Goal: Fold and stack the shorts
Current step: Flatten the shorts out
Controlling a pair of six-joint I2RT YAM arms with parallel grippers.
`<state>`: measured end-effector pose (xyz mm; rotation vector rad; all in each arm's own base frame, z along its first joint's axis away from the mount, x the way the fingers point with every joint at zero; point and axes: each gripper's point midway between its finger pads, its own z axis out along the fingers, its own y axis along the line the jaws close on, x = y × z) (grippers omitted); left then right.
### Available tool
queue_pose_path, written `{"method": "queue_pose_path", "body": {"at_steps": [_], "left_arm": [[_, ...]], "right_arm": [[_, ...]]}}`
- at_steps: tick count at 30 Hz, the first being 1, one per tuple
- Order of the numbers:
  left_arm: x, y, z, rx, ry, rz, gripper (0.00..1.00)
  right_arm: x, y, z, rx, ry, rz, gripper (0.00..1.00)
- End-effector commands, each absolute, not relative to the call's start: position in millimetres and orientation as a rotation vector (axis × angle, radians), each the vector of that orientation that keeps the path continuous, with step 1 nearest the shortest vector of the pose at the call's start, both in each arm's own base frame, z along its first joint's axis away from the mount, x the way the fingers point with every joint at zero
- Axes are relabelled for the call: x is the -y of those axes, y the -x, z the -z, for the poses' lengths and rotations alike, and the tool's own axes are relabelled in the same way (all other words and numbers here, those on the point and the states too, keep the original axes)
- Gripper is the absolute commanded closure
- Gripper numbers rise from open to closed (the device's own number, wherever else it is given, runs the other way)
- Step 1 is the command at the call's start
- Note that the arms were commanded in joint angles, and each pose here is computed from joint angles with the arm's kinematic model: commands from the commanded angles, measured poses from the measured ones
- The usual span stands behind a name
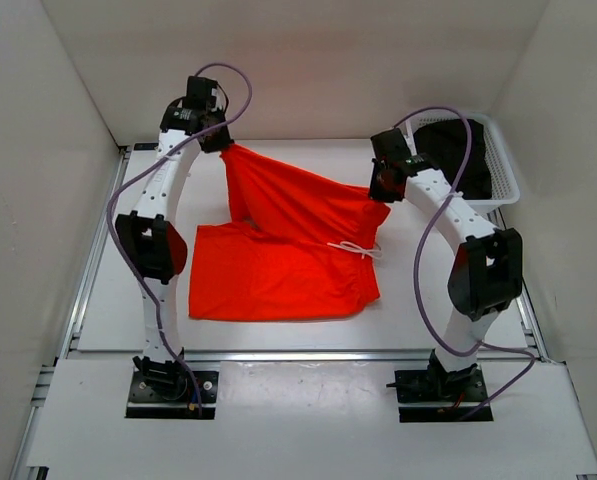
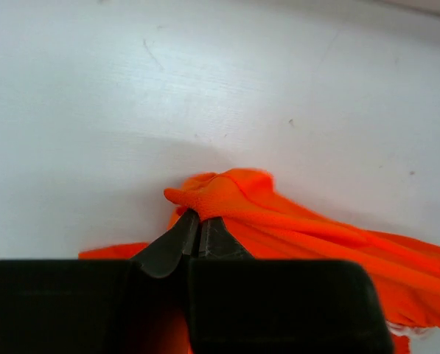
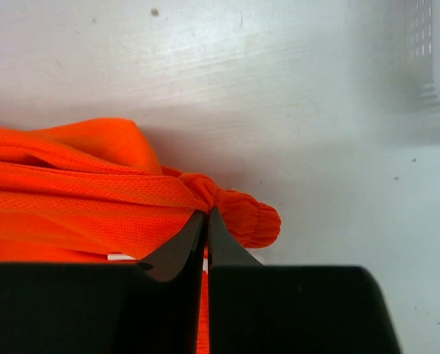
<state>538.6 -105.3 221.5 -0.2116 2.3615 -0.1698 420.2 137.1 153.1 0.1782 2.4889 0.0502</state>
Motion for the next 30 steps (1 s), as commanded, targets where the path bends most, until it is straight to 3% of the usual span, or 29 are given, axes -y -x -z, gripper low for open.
{"method": "queue_pose_path", "body": {"at_steps": [1,2,3,4,5,6,7,8,9,10,16,19,21,22,24,25,27,29,30], "left_arm": [[92,-558,-252,-2.250,0.228,0.113,0.90],[89,-571,-231,-2.274,0.238,0.101,0.90],[90,-586,-247,-2.202,0.255,0.115,0.90],[86,-596,-241,-2.196,0.265,0.112,0.84],[91,-609,-211,-2.229,0.277,0.119,0.63],[89,-615,-215,-2.207,0.290,0.147,0.38],[84,-617,-210,-2.213,0.330,0.176,0.25],[87,-614,-212,-2.221,0.337,0.196,0.06],[80,-614,-214,-2.213,0.349,0.192,0.00],[77,-609,-200,-2.249,0.358,0.169,0.00],[51,-582,-205,-2.281,0.387,0.092,0.00],[42,-569,-197,-2.314,0.407,0.061,0.10],[44,-565,-187,-2.350,0.415,0.104,0.51],[42,-564,-183,-2.360,0.438,0.125,0.70],[50,-558,-165,-2.417,0.460,0.173,0.90],[53,-556,-151,-2.448,0.473,0.184,0.90],[55,-555,-136,-2.484,0.487,0.223,0.90],[66,-557,-118,-2.528,0.469,0.299,0.69],[70,-559,-113,-2.537,0.464,0.321,0.65]], "right_arm": [[-123,-450,-165,-2.420,-0.223,0.049,1.00],[-123,-458,-165,-2.408,-0.241,0.064,1.00],[-116,-479,-163,-2.393,-0.274,0.095,0.98],[-111,-491,-164,-2.376,-0.314,0.122,0.88],[-110,-502,-163,-2.369,-0.337,0.120,0.76],[-110,-512,-147,-2.398,-0.341,0.124,0.57],[-115,-522,-164,-2.371,-0.341,0.092,0.47],[-118,-524,-166,-2.372,-0.337,0.075,0.42],[-127,-522,-166,-2.381,-0.303,0.060,0.33],[-127,-525,-175,-2.353,-0.289,0.050,0.29],[-137,-486,-164,-2.414,-0.284,-0.017,0.30],[-144,-457,-152,-2.460,-0.279,-0.055,0.36],[-150,-444,-153,-2.462,-0.289,-0.095,0.44],[-151,-440,-151,-2.468,-0.300,-0.116,0.55],[-151,-423,-137,-2.518,-0.311,-0.137,0.66],[-152,-420,-135,-2.519,-0.308,-0.151,0.73],[-154,-409,-118,-2.566,-0.314,-0.166,0.76],[-154,-403,-115,-2.581,-0.310,-0.176,0.76],[-155,-405,-116,-2.573,-0.310,-0.181,0.76]]}}
